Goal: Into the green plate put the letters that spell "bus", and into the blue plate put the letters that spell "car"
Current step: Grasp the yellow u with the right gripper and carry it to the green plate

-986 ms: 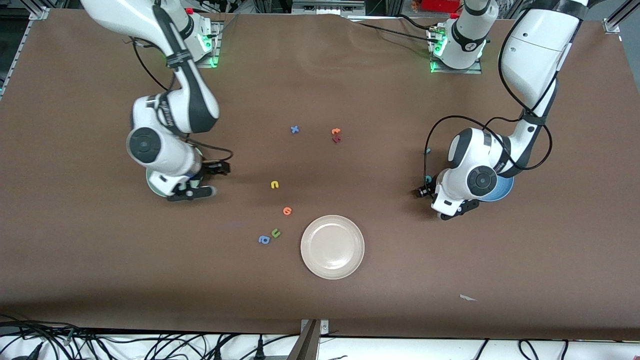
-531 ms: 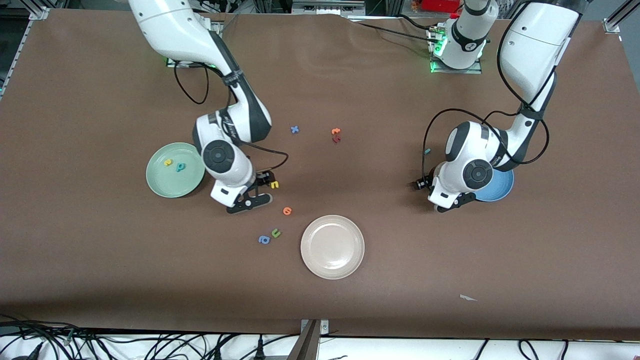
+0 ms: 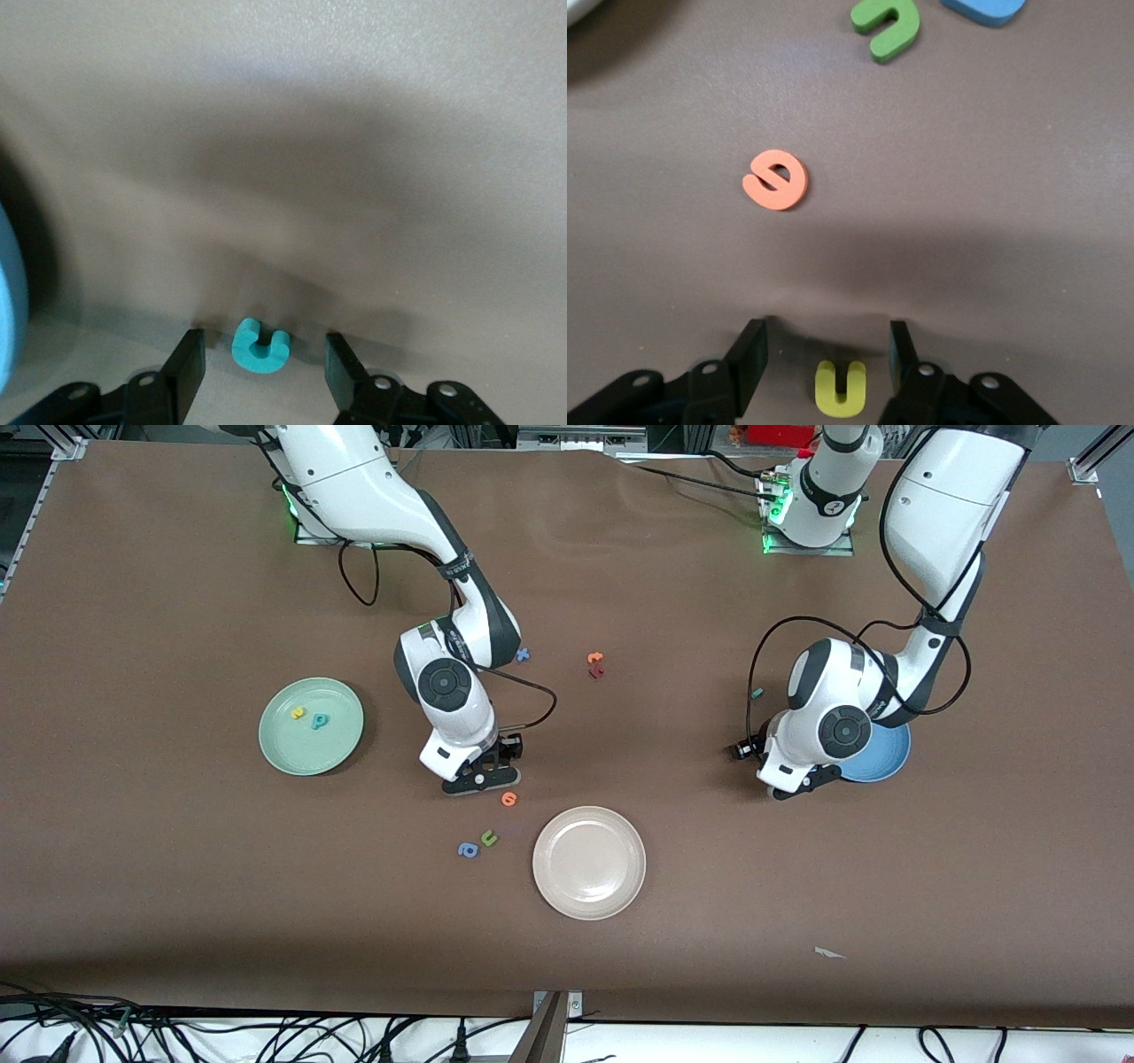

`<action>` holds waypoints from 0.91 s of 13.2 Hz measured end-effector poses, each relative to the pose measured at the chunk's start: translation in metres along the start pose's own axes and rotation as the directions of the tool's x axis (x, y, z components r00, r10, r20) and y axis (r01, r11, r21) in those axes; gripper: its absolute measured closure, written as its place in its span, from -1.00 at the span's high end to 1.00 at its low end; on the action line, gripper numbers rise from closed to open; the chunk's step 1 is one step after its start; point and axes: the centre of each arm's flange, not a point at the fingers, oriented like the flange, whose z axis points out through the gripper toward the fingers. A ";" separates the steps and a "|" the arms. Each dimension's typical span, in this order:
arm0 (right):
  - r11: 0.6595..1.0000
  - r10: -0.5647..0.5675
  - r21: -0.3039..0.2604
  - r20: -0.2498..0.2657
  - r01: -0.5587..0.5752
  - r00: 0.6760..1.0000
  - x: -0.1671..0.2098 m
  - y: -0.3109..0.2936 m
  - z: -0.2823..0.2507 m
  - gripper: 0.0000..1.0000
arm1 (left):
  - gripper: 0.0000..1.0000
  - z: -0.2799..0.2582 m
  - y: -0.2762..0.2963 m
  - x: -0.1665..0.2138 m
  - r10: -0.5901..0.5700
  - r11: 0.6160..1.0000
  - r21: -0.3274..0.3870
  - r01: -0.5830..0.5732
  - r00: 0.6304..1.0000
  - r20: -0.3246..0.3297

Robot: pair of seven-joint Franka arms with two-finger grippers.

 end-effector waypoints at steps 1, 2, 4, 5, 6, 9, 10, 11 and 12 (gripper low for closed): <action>1.000 0.000 -0.001 0.002 0.000 1.000 -0.001 0.000 0.001 0.24 | 0.26 0.000 0.000 0.000 0.000 1.000 -0.001 0.000 1.000 -0.002; 1.000 0.000 -0.002 0.006 0.000 1.000 -0.001 0.001 0.002 0.24 | 0.25 0.001 0.000 0.000 0.000 1.000 -0.002 0.000 1.000 -0.002; 1.000 0.000 -0.010 0.032 0.000 0.999 -0.005 0.002 0.005 0.24 | 0.20 0.000 0.000 0.000 -0.001 1.000 -0.002 0.001 1.000 -0.002; 1.000 0.000 -0.013 0.043 0.001 0.999 -0.006 0.002 0.005 0.24 | 0.20 0.000 -0.001 0.000 -0.001 1.000 -0.002 0.001 1.000 -0.002; 1.000 -0.001 -0.016 0.056 0.002 0.998 -0.007 0.001 0.005 0.24 | 0.20 0.000 -0.002 0.001 0.003 1.000 -0.003 -0.003 1.000 -0.002; 1.000 -0.001 -0.019 0.069 0.002 0.998 -0.009 0.002 0.005 0.16 | 0.20 -0.002 -0.009 0.006 0.009 1.000 -0.007 -0.009 1.000 -0.003; 1.000 0.000 -0.018 0.068 0.001 0.998 -0.008 0.002 0.003 -0.07 | 0.20 -0.004 -0.010 0.007 0.011 1.000 -0.010 -0.011 1.000 -0.005; 1.000 0.001 -0.019 0.068 0.000 0.998 -0.008 0.002 0.002 -0.19 | 0.20 -0.007 -0.011 0.007 0.010 1.000 -0.012 -0.011 1.000 -0.009; 1.000 0.001 -0.019 0.068 0.000 0.998 -0.008 0.002 0.002 -0.19 | 0.20 -0.010 -0.012 0.007 0.010 1.000 -0.014 -0.010 1.000 -0.014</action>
